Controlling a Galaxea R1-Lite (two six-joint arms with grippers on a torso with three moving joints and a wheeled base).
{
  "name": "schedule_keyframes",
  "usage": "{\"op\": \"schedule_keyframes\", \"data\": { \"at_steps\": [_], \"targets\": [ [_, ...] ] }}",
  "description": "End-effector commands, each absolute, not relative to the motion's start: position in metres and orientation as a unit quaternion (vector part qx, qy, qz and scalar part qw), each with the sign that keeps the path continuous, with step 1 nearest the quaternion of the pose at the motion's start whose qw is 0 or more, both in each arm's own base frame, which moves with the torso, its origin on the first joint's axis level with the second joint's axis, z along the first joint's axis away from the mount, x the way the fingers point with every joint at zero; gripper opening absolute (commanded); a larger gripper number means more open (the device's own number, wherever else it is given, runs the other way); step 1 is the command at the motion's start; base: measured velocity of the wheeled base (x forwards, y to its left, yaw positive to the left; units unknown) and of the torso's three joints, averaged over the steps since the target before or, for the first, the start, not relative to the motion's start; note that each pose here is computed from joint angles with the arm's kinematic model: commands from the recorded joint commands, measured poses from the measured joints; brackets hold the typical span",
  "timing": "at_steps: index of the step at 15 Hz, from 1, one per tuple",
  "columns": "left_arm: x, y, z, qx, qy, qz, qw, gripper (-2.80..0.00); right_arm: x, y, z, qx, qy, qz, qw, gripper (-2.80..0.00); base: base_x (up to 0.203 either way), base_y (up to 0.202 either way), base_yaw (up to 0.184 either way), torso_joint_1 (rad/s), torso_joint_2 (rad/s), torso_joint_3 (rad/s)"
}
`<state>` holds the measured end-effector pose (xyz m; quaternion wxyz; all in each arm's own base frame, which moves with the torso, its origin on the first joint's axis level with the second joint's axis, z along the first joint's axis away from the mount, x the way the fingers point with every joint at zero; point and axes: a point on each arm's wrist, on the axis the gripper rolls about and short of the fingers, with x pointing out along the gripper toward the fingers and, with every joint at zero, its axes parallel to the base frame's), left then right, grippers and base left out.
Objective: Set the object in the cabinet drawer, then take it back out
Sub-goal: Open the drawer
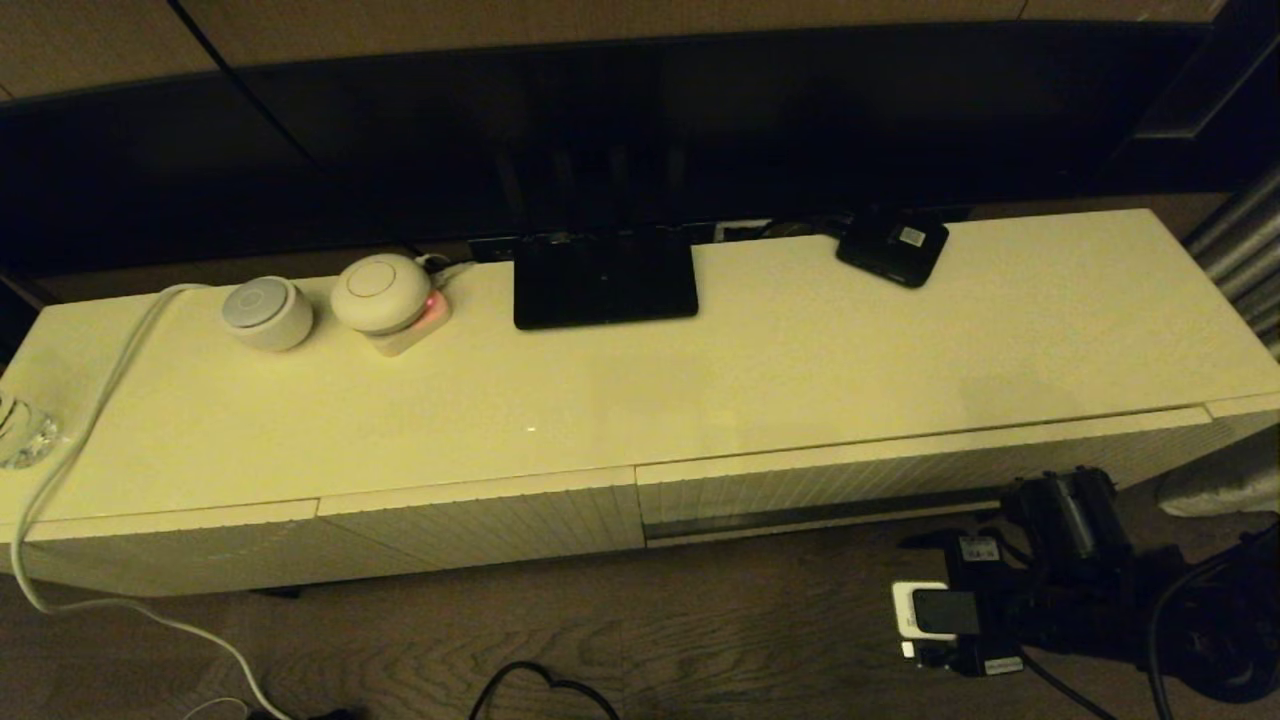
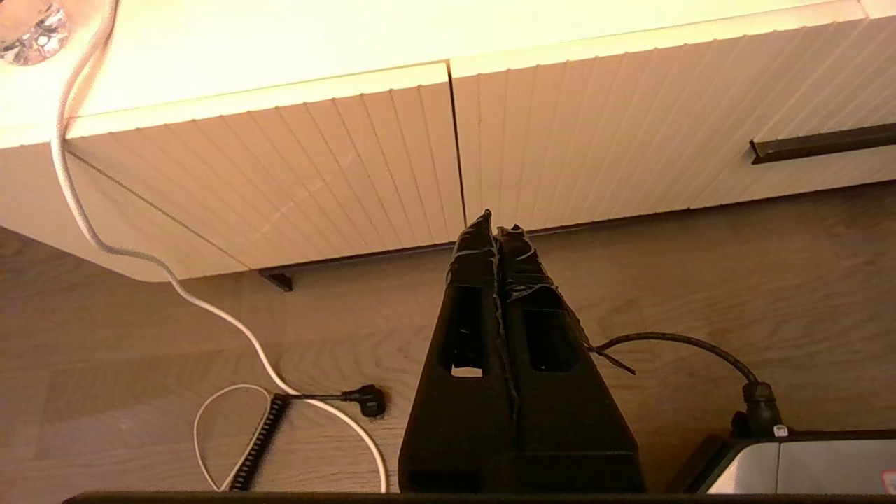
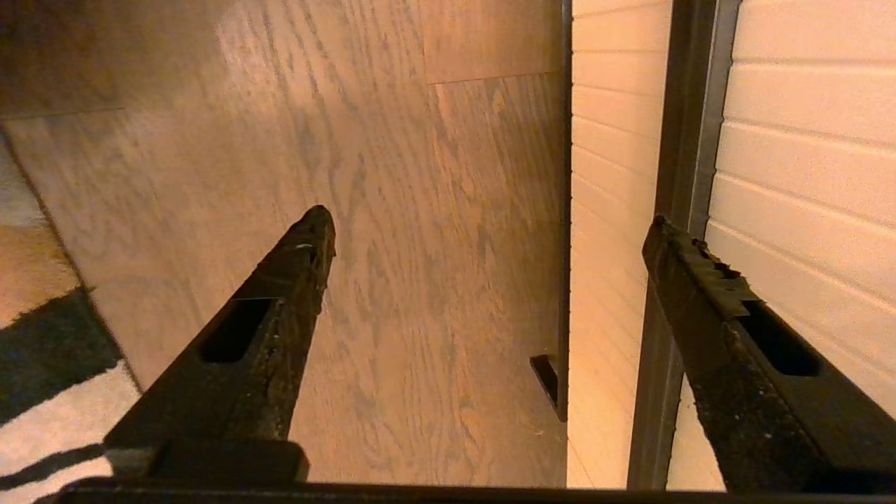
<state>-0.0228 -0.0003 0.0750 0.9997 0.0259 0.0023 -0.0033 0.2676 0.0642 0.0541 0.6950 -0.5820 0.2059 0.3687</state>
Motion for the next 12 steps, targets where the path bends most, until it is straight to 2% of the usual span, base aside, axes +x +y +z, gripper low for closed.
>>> {"op": "schedule_keyframes", "data": {
  "at_steps": [1,12],
  "targets": [
    [-0.023,0.0,0.074,0.027,0.004,-0.003,1.0,-2.8,0.279,0.063,0.049,-0.584,0.207,0.366,0.694,0.0,0.0,0.0,0.0,0.0,0.0,0.0],
    [-0.023,0.0,0.074,0.026,0.004,-0.003,1.0,-2.8,0.308,0.062,0.035,-0.583,0.212,0.358,0.698,0.0,0.0,0.0,0.0,0.0,0.0,0.0]
  ]
}}
